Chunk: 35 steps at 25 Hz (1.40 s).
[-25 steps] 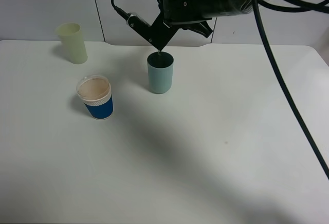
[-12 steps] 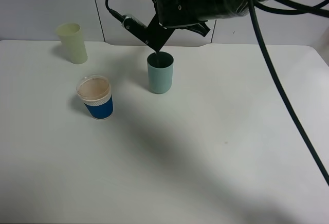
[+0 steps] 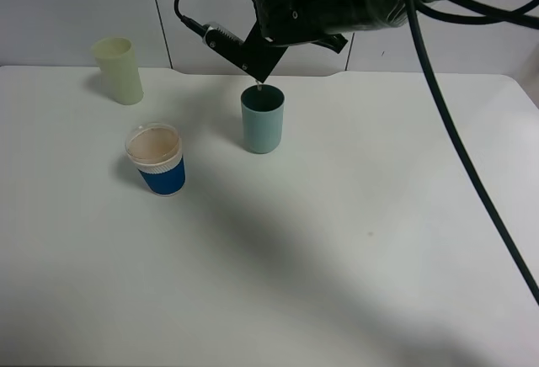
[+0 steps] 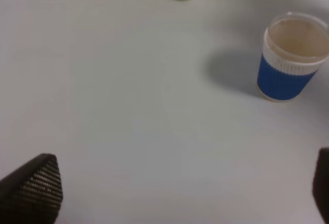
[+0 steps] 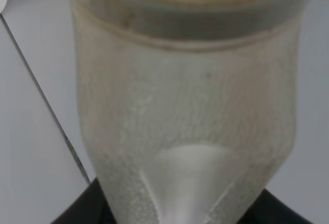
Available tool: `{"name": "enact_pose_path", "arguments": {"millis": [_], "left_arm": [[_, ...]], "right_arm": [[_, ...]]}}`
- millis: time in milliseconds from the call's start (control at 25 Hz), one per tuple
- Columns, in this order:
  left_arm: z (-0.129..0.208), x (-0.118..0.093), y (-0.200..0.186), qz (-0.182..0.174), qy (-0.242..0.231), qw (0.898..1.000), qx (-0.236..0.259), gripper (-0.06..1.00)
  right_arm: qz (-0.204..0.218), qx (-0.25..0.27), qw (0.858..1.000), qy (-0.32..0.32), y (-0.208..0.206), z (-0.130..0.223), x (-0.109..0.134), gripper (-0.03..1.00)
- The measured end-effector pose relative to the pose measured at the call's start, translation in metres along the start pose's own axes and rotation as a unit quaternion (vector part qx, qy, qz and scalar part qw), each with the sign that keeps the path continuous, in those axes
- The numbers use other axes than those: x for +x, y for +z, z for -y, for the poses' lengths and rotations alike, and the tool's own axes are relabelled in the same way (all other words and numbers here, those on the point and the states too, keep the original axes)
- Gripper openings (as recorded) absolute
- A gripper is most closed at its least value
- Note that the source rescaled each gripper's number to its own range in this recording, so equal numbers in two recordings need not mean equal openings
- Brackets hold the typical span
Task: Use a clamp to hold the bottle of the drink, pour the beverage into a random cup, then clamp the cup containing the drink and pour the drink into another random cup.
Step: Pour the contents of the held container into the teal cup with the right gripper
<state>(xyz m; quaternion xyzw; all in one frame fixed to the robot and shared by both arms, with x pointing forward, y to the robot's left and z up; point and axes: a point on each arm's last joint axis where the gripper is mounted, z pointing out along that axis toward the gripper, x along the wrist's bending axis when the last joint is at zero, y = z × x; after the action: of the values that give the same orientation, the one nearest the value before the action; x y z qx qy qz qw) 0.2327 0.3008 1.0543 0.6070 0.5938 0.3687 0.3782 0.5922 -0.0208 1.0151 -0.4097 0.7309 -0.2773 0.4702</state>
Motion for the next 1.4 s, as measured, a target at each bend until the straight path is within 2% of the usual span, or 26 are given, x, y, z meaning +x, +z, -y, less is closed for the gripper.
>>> {"name": "enact_pose_path", "arguments": {"millis": [480, 1400], "left_arm": [[0.000, 0.000, 0.000, 0.000, 0.000, 1.000, 0.000, 0.99], [0.000, 0.000, 0.000, 0.000, 0.000, 1.000, 0.000, 0.99]], "right_arm": [[0.012, 0.007, 1.000, -0.017, -0.003, -0.001, -0.004, 0.00], [0.025, 0.027, 0.994, -0.107, -0.009, -0.003, -0.011, 0.00]]}}
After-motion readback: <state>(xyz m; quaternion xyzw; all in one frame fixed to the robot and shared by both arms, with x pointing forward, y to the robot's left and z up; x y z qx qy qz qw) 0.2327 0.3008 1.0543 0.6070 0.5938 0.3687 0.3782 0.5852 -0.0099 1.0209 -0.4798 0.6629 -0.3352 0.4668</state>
